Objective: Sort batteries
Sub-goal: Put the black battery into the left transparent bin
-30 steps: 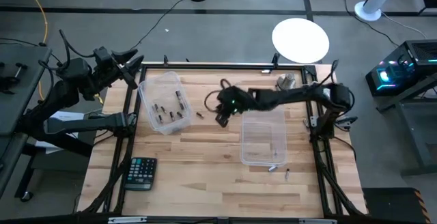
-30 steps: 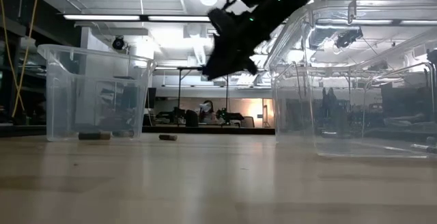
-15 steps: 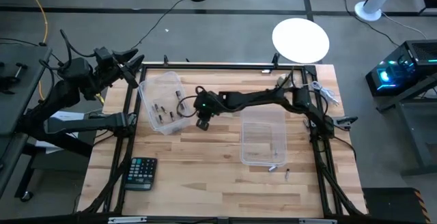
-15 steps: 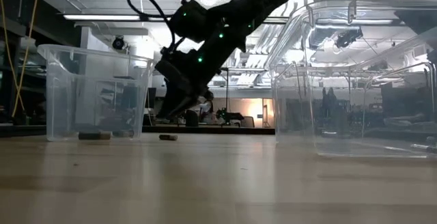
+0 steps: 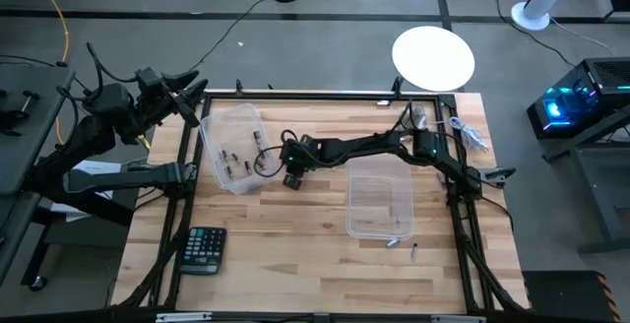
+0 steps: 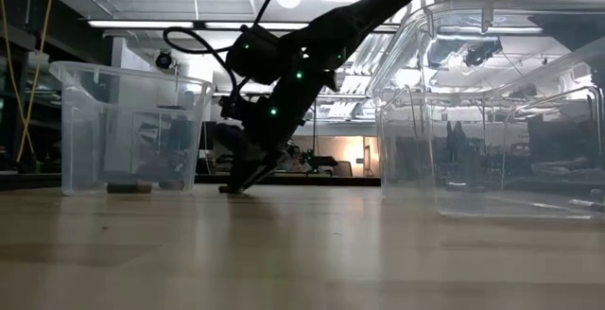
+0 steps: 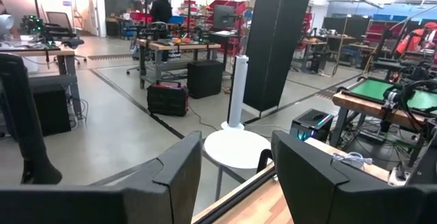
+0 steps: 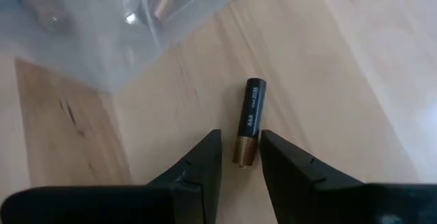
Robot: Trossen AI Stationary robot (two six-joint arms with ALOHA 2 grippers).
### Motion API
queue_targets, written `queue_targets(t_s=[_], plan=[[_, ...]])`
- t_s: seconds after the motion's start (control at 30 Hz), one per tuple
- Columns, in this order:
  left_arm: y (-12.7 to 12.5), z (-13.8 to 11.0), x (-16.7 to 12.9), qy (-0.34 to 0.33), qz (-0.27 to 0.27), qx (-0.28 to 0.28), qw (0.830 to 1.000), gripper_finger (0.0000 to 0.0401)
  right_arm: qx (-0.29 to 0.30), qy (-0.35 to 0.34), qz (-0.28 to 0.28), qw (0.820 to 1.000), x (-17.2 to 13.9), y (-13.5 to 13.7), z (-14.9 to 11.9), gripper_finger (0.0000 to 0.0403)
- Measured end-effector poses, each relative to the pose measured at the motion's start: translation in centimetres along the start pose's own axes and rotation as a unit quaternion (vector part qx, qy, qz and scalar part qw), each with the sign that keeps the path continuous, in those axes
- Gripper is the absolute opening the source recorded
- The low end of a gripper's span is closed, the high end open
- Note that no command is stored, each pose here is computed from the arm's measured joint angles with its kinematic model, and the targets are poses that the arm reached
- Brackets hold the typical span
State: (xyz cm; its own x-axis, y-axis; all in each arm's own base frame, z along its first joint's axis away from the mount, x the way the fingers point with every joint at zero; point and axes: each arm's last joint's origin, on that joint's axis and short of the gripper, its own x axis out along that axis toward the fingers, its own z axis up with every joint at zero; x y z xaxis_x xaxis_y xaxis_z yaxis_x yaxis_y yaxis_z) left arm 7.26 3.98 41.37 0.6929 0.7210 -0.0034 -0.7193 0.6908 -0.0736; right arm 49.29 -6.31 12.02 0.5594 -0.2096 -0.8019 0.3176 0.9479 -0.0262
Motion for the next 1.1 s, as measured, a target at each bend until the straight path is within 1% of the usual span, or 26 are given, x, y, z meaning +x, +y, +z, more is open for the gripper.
queue_targets(t_s=[0.1, 0.13, 0.2, 0.23, 0.3, 0.37, 0.47, 0.53, 0.6, 0.7, 0.8, 0.87, 0.97, 1.03, 1.1], plan=[[0.0, 0.0, 0.0, -0.001, 0.0, 0.0, 1.0, 0.0168, -0.005, 0.005, 0.01, 1.0, 0.0, 0.0, -0.1, 0.0087], [0.0, 0.0, 0.0, -0.002, 0.0, -0.001, 1.0, 0.0168, 0.0, 0.01, 0.021, 1.0, 0.0, -0.3, -0.1, 0.0075], [0.0, 0.1, 0.0, -0.004, 0.0, -0.001, 1.0, 0.0168, 0.019, 0.018, 0.045, 0.999, -0.3, -0.9, 0.1, 0.0034], [0.0, 0.1, 0.0, -0.006, 0.0, -0.002, 1.0, 0.0168, 0.026, 0.017, 0.05, 0.998, -0.6, -1.4, 0.4, 0.002], [0.0, 0.1, 0.0, -0.006, 0.0, -0.002, 1.0, 0.0168, 0.035, 0.019, 0.038, 0.999, -1.7, -2.6, 0.9, 0.0017], [0.0, 0.1, 0.0, -0.006, 0.0, -0.002, 1.0, 0.0168, 0.042, -0.009, 0.02, 0.999, -3.5, -4.2, 2.2, 0.0019], [0.0, 0.1, 0.0, -0.005, 0.001, 0.001, 1.0, 0.0168, 0.057, -0.069, -0.004, 0.996, -7.4, -7.5, 4.7, 0.0008], [0.0, 0.1, 0.0, -0.005, 0.002, 0.001, 1.0, 0.0168, 0.074, -0.104, -0.012, 0.992, -9.8, -9.6, 5.8, 0.0009], [0.0, 0.1, 0.0, -0.005, 0.003, 0.001, 1.0, 0.0168, 0.093, -0.147, 0.02, 0.985, -11.8, -10.6, 6.9, 0.001], [0.0, 0.0, 0.0, -0.002, -0.001, -0.01, 1.0, 0.0168, 0.097, -0.196, 0.112, 0.969, -13.5, -9.8, 8.1, 0.0006], [-0.1, -0.1, 0.2, 0.006, -0.002, -0.009, 1.0, 0.0168, 0.094, -0.212, 0.174, 0.957, -13.8, -7.4, 8.6, 0.0006], [-0.2, -0.2, 0.4, 0.012, -0.001, -0.007, 1.0, 0.0168, 0.081, -0.223, 0.194, 0.952, -13.5, -5.3, 8.7, 0.0014], [-0.4, -0.3, 0.8, 0.019, -0.002, -0.005, 1.0, 0.0168, 0.073, -0.244, 0.207, 0.945, -13.4, -2.6, 8.8, 0.0041], [-0.6, -0.5, 1.1, 0.026, -0.017, -0.003, 1.0, 0.0168, 0.081, -0.254, 0.212, 0.94, -13.4, -1.5, 8.9, 0.0069], [-1.0, -0.6, 1.5, 0.035, -0.04, 0.0, 0.999, 0.0168, 0.101, -0.253, 0.202, 0.941, -13.3, -1.0, 8.8, 0.0101]])
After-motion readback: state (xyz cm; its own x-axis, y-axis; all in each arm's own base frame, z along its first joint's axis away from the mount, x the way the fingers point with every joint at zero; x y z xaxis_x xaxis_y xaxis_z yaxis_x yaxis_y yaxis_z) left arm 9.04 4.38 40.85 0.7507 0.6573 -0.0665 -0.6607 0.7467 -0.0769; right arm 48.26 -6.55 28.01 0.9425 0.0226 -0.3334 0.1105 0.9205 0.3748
